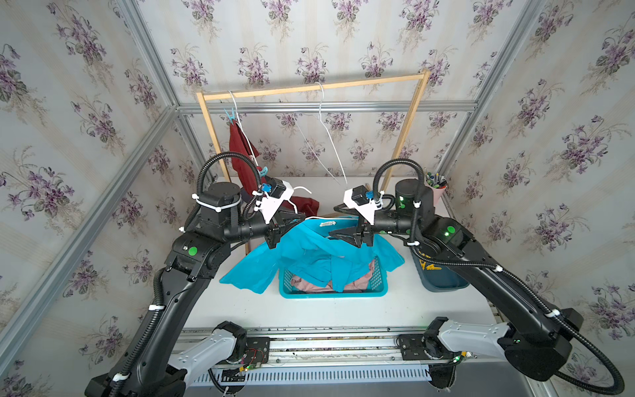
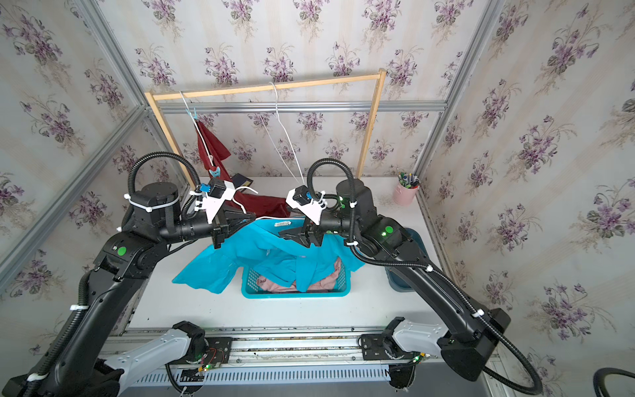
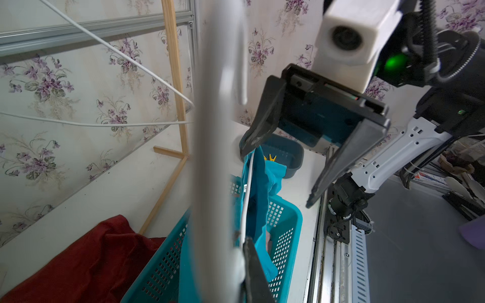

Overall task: Remove the clothespins securing t-shirts to the hanger
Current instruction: Pick up the hanger from the basket, then remove the T-shirt from the hanger.

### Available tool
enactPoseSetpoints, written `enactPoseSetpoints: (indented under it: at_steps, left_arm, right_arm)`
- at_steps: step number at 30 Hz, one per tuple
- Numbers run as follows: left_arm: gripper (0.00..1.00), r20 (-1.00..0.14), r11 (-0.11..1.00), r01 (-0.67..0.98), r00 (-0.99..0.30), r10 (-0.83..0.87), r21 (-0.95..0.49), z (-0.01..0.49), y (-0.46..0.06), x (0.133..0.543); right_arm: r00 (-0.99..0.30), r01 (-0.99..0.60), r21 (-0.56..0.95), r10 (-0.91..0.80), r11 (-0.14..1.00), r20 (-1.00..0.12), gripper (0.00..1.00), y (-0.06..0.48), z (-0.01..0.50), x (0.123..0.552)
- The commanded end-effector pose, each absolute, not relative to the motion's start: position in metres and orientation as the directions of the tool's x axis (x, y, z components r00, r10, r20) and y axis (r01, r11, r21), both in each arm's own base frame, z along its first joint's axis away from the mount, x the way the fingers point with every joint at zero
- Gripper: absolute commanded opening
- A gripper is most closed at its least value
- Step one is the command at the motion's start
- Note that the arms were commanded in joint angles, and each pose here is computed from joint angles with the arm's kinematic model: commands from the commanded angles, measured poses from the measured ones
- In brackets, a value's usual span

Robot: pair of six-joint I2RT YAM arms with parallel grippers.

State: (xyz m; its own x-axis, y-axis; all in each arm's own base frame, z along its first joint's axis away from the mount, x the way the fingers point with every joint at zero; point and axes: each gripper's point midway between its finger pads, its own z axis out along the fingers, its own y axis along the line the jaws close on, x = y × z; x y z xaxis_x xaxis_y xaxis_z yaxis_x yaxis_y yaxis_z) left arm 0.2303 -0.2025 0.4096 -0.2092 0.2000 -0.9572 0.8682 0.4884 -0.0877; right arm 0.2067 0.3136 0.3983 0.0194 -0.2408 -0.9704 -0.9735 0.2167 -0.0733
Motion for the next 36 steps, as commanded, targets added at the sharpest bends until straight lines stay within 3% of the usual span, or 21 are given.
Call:
enactPoseSetpoints:
  at_steps: [1,8,16,31,36]
  left_arm:
    - [0.00,-0.955,0.511,0.850,-0.246,0.167,-0.129,0.411,-0.200,0.236]
    - [0.00,-0.953,0.558,0.813,-0.278,0.118,-0.168,0.418,-0.188,0.237]
    - [0.00,-0.955,0.596,0.782,-0.286,0.082,-0.183,0.417,-0.177,0.222]
    - [0.00,-0.954,0.583,0.787,-0.294,0.068,-0.201,0.429,-0.181,0.230]
    - [0.00,-0.953,0.577,0.793,-0.293,0.079,-0.196,0.428,-0.183,0.237]
  right_arm:
    - [-0.014,-0.942,-0.054,-0.198,0.332,-0.980,0.73,0.303,0.409,0.218]
    - [-0.156,-0.840,0.001,-0.239,0.542,-0.958,0.76,0.270,0.402,0.235]
    - [-0.157,-0.820,0.016,-0.198,0.573,-0.967,0.78,0.250,0.413,0.220]
    - [-0.273,-0.797,-0.023,-0.394,0.604,-0.878,0.78,0.231,0.339,0.225]
    - [-0.289,-0.795,-0.002,-0.382,0.607,-0.878,0.76,0.211,0.326,0.240]
